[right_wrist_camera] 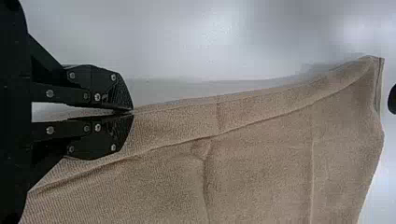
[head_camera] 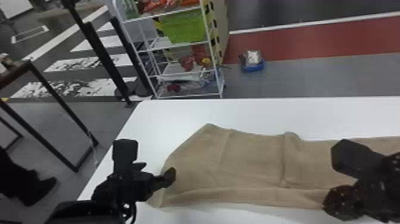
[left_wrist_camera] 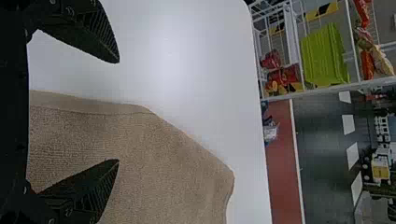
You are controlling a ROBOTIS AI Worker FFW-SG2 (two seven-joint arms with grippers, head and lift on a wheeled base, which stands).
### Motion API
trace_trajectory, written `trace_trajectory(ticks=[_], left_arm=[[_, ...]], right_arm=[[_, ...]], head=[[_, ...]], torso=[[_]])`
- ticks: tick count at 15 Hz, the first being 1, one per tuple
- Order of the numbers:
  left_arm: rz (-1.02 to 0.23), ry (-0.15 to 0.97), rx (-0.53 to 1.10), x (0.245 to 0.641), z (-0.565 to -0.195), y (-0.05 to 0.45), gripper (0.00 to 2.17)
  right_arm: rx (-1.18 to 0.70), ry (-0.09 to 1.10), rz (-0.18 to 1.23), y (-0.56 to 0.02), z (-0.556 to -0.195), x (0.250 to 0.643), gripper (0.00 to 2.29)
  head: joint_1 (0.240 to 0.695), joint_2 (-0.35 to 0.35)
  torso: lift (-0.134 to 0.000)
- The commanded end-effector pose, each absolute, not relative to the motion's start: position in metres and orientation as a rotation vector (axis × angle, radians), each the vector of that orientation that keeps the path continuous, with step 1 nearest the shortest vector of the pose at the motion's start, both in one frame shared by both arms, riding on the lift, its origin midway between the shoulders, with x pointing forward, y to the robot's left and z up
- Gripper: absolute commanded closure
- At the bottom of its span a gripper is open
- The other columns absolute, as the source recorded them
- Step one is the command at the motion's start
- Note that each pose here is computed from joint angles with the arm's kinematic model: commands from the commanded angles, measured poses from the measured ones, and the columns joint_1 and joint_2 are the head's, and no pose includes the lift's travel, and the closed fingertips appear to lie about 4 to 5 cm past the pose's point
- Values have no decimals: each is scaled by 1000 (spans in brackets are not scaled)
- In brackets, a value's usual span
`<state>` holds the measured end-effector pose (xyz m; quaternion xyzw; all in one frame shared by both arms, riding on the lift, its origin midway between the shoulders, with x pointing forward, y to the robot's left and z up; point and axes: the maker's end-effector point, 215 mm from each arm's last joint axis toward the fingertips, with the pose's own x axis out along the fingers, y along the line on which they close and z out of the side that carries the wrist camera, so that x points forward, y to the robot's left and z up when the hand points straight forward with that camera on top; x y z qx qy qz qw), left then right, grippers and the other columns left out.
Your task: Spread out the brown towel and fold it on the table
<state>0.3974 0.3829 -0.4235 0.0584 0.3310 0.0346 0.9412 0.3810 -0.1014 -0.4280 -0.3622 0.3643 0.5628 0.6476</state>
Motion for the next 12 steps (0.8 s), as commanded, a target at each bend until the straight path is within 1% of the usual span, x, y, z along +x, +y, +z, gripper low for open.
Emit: trace_trajectory(ticks=[1, 8, 9, 12], left_arm=[[70, 680, 119, 395, -425, 382, 140], [74, 688, 117, 390, -429, 384, 137], [74, 688, 117, 390, -429, 384, 137], [78, 688, 117, 389, -429, 387, 137]], right_arm=[[-819, 829, 1278, -101, -428, 381, 1028], [-815, 826, 1264, -97, -428, 387, 1001], [-813, 828, 1263, -97, -428, 387, 917], [-811, 830, 1261, -97, -430, 387, 917]], head=[[695, 350], [695, 350], [695, 350], [695, 350]], torso=[[-124], [-124], [-124], [-124]])
